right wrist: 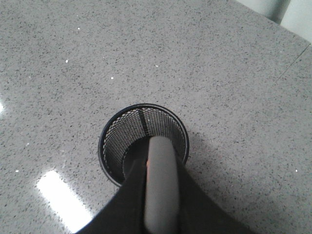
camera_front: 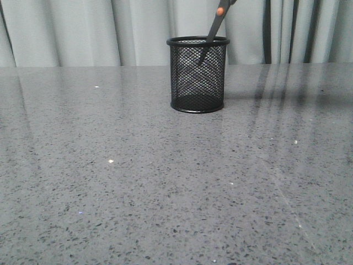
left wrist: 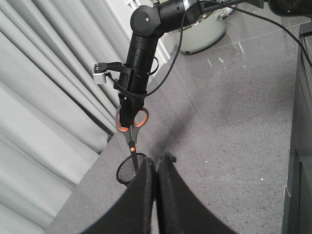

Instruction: Put scissors into bucket

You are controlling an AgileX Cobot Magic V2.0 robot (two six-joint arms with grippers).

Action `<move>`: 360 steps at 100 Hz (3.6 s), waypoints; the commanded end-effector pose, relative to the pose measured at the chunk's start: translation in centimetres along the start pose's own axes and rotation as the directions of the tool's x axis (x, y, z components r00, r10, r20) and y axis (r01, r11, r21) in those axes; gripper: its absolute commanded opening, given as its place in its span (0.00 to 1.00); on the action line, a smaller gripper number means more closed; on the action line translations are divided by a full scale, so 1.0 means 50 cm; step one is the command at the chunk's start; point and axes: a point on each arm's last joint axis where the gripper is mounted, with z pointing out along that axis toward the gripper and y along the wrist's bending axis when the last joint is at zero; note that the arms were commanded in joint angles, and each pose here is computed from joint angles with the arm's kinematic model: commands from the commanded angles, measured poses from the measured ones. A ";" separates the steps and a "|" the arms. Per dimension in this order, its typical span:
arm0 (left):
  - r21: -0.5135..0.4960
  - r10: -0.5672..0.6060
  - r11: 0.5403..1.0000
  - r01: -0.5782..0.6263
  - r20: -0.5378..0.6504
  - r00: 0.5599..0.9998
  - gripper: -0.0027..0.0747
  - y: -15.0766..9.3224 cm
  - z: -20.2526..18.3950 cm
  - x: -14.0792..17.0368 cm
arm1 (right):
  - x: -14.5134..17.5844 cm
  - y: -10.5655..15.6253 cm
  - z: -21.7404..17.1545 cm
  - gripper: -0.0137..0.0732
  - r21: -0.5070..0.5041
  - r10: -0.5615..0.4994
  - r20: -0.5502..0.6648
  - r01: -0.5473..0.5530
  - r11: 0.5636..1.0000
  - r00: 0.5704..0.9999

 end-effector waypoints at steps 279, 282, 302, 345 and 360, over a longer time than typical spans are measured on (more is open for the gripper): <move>-0.507 -0.248 0.799 0.325 0.215 0.945 0.01 -0.055 0.131 0.370 | 0.520 0.327 -0.329 0.10 0.496 -0.309 0.602 -0.042 0.867 0.736; -0.507 -0.248 0.799 0.325 0.215 0.945 0.01 -0.055 0.131 0.370 | 0.520 0.327 -0.329 0.10 0.496 -0.309 0.602 -0.042 0.867 0.736; -0.506 -0.250 0.801 0.321 0.204 0.946 0.01 -0.057 0.134 0.375 | 0.520 0.327 -0.329 0.10 0.496 -0.309 0.602 -0.042 0.867 0.736; -0.680 -0.288 0.657 0.326 0.174 0.942 0.01 -0.091 0.169 0.530 | 0.520 0.327 -0.329 0.10 0.496 -0.309 0.602 -0.042 0.867 0.736; -0.699 -0.357 0.604 0.383 0.192 0.914 0.01 -0.126 0.175 0.596 | 0.521 0.327 -0.328 0.10 0.495 -0.307 0.601 -0.042 0.868 0.738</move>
